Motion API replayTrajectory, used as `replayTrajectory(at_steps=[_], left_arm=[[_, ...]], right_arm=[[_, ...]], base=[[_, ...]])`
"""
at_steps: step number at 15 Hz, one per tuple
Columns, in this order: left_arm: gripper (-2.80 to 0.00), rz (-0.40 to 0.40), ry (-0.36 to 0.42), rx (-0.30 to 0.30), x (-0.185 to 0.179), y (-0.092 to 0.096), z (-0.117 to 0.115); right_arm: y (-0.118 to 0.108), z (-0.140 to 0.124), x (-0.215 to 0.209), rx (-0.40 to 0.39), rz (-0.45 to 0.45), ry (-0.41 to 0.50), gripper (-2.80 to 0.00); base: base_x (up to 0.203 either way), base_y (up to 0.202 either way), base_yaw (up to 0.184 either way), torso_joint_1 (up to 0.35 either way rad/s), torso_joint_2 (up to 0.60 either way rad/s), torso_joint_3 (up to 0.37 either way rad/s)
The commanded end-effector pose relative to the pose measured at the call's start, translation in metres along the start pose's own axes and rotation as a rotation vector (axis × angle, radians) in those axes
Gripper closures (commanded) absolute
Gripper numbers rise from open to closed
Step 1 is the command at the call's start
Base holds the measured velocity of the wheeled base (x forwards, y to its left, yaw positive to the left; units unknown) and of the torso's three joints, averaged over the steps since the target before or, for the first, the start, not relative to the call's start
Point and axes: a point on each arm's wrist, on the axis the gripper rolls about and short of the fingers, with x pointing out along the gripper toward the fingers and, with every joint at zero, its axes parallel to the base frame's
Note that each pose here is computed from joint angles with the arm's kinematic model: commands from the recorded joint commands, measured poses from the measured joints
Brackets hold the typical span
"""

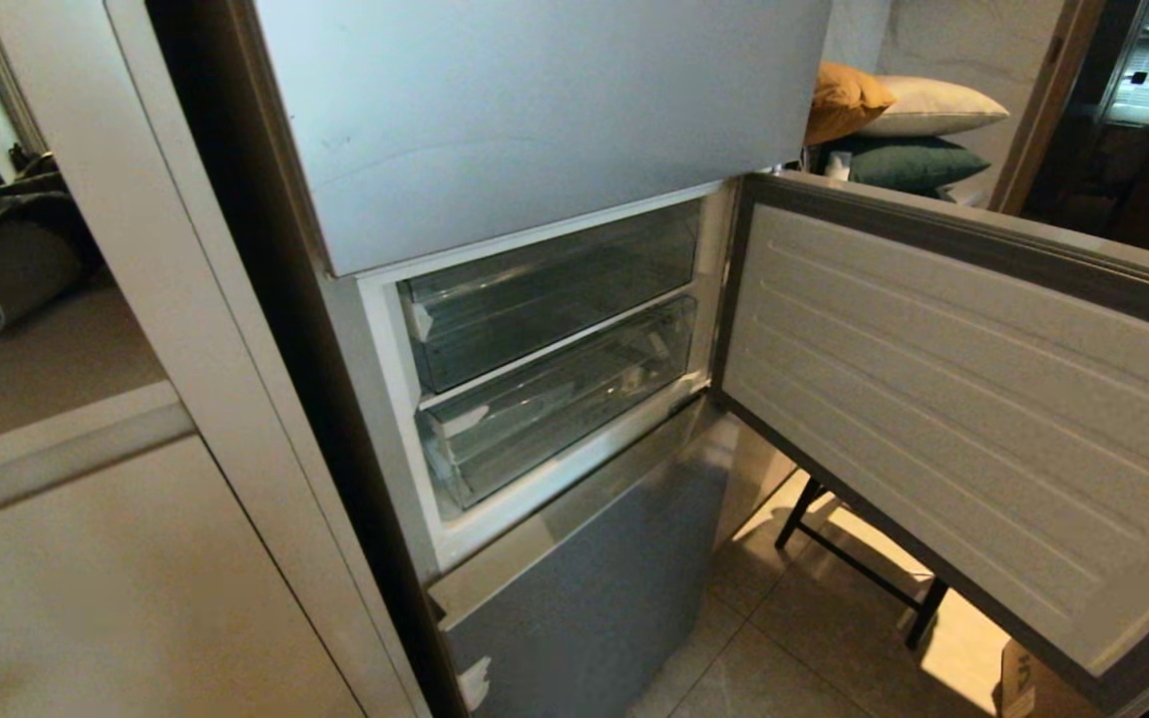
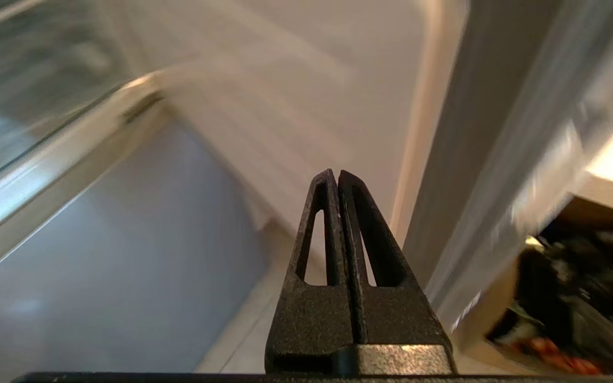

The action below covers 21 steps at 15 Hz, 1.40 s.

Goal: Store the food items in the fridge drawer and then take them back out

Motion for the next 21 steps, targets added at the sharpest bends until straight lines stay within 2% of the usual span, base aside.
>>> replayTrajectory(at_steps=[1, 3, 6, 9, 11, 16, 21], left_arm=[[0.0, 0.0, 0.002, -0.003, 0.0, 0.0, -0.003], [0.0, 0.0, 0.002, -0.003, 0.0, 0.0, -0.003], [0.0, 0.0, 0.002, -0.003, 0.0, 0.0, -0.003], [0.0, 0.0, 0.002, -0.003, 0.0, 0.0, -0.003], [0.0, 0.0, 0.002, -0.003, 0.0, 0.0, -0.003], [0.0, 0.0, 0.002, -0.003, 0.0, 0.0, -0.003], [0.0, 0.0, 0.002, -0.003, 0.0, 0.0, -0.003]], right_arm=[[0.002, -0.002, 0.045, -0.015, -0.07, 0.095, 0.0], [-0.005, 0.004, 0.064, 0.001, -0.147, 0.089, 0.0], [-0.011, 0.009, 0.078, 0.013, -0.191, 0.094, 0.0], [-0.03, 0.024, 0.095, 0.041, -0.284, 0.069, 0.0], [-0.032, 0.029, 0.097, 0.042, -0.262, 0.06, 0.0], [-0.035, 0.033, 0.101, 0.05, -0.273, 0.051, 0.0], [-0.062, 0.046, 0.123, 0.072, -0.327, 0.05, 0.0]], base=[[0.0, 0.0, 0.0, 0.0, 0.0, 0.0], [0.0, 0.0, 0.0, 0.0, 0.0, 0.0], [0.0, 0.0, 0.0, 0.0, 0.0, 0.0], [0.0, 0.0, 0.0, 0.0, 0.0, 0.0], [0.0, 0.0, 0.0, 0.0, 0.0, 0.0], [0.0, 0.0, 0.0, 0.0, 0.0, 0.0], [0.0, 0.0, 0.0, 0.0, 0.0, 0.0]])
